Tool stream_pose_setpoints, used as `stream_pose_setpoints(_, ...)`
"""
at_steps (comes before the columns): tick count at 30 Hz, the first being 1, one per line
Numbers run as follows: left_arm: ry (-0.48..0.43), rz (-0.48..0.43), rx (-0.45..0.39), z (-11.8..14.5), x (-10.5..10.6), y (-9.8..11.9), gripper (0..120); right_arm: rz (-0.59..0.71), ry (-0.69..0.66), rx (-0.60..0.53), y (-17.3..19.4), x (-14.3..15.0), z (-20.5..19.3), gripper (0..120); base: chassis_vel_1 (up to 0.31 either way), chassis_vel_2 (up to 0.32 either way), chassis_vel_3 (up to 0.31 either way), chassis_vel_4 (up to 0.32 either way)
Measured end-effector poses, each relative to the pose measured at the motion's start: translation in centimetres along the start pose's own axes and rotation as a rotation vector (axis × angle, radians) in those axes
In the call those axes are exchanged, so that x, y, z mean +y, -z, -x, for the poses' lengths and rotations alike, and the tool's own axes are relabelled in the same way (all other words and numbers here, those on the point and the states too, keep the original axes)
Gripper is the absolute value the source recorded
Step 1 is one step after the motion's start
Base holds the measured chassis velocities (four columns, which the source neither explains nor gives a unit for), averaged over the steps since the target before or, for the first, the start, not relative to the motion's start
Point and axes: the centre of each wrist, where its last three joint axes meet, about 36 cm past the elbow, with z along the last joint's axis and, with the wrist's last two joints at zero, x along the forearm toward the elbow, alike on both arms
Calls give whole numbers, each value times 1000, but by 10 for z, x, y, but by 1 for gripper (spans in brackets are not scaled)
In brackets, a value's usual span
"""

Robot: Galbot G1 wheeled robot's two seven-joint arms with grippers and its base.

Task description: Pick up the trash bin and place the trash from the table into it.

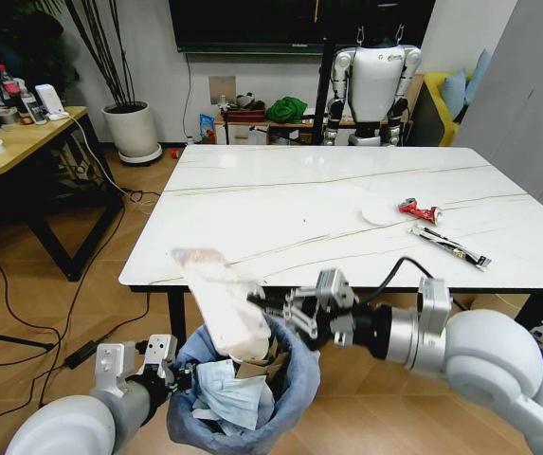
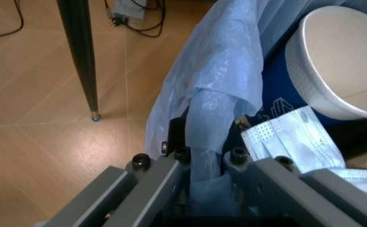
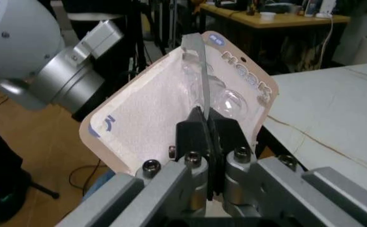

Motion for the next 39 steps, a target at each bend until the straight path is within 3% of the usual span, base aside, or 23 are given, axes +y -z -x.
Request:
stream_pose_setpoints(17, 21, 16, 20, -2, 2, 4, 0, -135, 24, 131, -34, 5, -5, 3, 0, 0, 0, 0)
stream_pose_setpoints(39, 16, 10, 25, -1, 3, 2, 0, -102, -24, 90, -21, 5, -13, 85, 0, 0, 0, 0)
